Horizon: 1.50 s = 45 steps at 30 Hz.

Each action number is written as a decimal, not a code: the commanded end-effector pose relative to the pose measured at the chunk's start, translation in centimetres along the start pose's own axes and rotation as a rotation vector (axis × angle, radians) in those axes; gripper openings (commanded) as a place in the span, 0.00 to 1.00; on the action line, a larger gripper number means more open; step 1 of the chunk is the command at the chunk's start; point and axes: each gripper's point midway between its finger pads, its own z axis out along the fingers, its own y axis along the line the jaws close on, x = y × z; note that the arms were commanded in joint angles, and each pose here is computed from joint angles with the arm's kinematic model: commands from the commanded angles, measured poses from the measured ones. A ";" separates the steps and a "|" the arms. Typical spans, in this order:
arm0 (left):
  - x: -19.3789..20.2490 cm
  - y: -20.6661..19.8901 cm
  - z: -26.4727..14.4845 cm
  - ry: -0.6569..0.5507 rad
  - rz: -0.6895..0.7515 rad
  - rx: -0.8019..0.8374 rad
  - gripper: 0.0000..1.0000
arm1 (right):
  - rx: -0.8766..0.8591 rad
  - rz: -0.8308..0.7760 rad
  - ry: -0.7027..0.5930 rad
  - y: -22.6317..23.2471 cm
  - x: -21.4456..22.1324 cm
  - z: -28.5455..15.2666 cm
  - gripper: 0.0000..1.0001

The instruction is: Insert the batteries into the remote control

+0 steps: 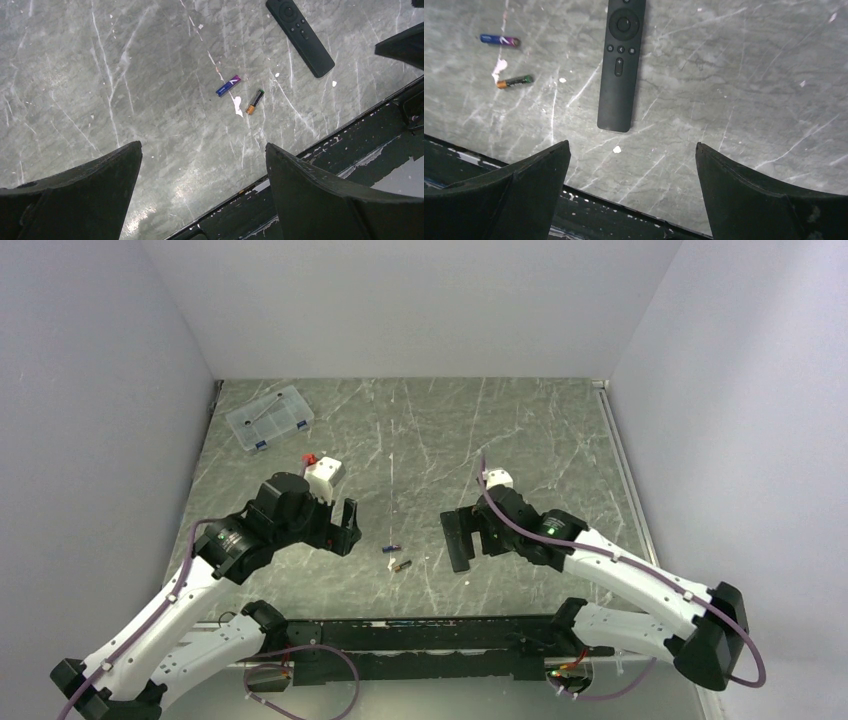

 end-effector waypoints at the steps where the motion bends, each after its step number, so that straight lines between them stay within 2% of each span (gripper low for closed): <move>1: -1.5 -0.5 -0.7 -0.041 0.026 0.028 0.99 | -0.036 0.007 0.013 1.1 0.2 1.1 0.98; 11: -1.4 -0.5 -0.6 -0.035 0.026 0.028 0.99 | -0.039 0.038 0.095 2.2 2.8 3.9 0.98; 21: -1.3 -0.4 -0.4 -0.026 0.026 0.022 0.99 | -0.010 -0.001 0.140 3.9 4.0 5.6 0.98; 32: -1.2 -0.5 -0.4 -0.025 0.030 0.027 0.99 | 0.085 -0.034 0.164 4.7 4.5 7.2 0.98; 45: -1.3 -0.6 -0.5 -0.030 0.029 0.033 0.99 | 0.106 -0.030 0.136 4.1 4.3 7.2 0.98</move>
